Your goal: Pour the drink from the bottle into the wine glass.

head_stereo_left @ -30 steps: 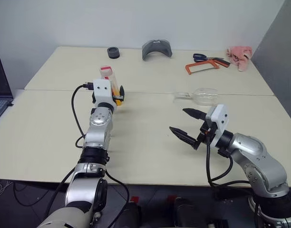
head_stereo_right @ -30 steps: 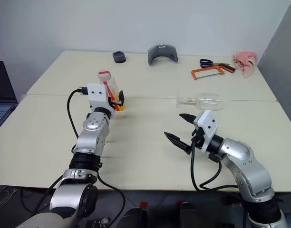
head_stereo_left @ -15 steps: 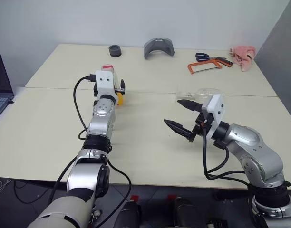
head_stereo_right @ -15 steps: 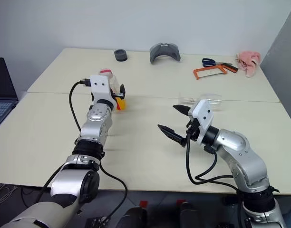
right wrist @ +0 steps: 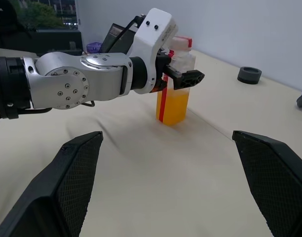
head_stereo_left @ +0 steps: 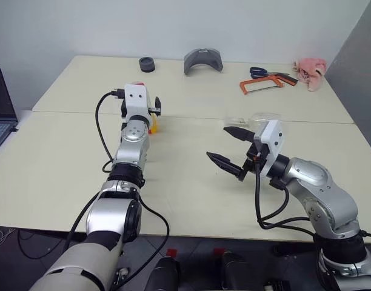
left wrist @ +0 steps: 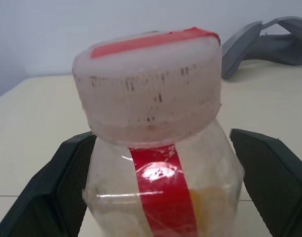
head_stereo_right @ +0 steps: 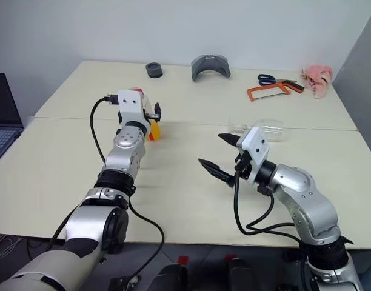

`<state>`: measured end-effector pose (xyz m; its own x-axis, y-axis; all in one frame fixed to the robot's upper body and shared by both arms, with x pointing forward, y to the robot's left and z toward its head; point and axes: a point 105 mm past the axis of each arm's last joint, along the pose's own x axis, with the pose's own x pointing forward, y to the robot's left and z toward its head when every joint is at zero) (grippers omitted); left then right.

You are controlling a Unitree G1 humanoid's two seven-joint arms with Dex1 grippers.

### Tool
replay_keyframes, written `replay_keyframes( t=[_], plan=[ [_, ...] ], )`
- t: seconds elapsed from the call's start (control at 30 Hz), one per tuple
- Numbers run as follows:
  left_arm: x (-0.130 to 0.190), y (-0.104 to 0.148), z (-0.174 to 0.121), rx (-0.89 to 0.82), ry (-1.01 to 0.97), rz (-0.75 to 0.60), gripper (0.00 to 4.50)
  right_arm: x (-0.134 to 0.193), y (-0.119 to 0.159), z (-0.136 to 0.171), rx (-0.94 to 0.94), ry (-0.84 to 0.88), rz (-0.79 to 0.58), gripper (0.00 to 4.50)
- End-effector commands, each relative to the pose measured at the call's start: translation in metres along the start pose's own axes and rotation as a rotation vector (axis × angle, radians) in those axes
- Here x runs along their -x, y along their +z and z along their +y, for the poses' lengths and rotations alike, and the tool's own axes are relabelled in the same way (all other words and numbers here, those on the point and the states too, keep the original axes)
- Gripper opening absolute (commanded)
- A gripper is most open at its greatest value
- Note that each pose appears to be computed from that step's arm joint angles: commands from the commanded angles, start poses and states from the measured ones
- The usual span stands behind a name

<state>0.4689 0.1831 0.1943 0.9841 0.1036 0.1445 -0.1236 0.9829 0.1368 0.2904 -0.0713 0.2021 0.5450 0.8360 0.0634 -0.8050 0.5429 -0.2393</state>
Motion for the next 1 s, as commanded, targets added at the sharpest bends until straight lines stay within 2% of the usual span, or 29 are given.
replay_keyframes(
  t=[0.03, 1.0],
  plan=[
    [-0.0042, 0.0269, 0.0009, -0.016, 0.017, -0.086, 4.48, 0.0004, 0.0061, 0.0007, 0.016, -0.008, -0.025, 4.5],
    [-0.0075, 0.027, 0.0009, -0.023, 0.025, -0.078, 4.48, 0.0008, 0.0038, 0.0019, 0.002, -0.019, -0.025, 4.5]
  ],
)
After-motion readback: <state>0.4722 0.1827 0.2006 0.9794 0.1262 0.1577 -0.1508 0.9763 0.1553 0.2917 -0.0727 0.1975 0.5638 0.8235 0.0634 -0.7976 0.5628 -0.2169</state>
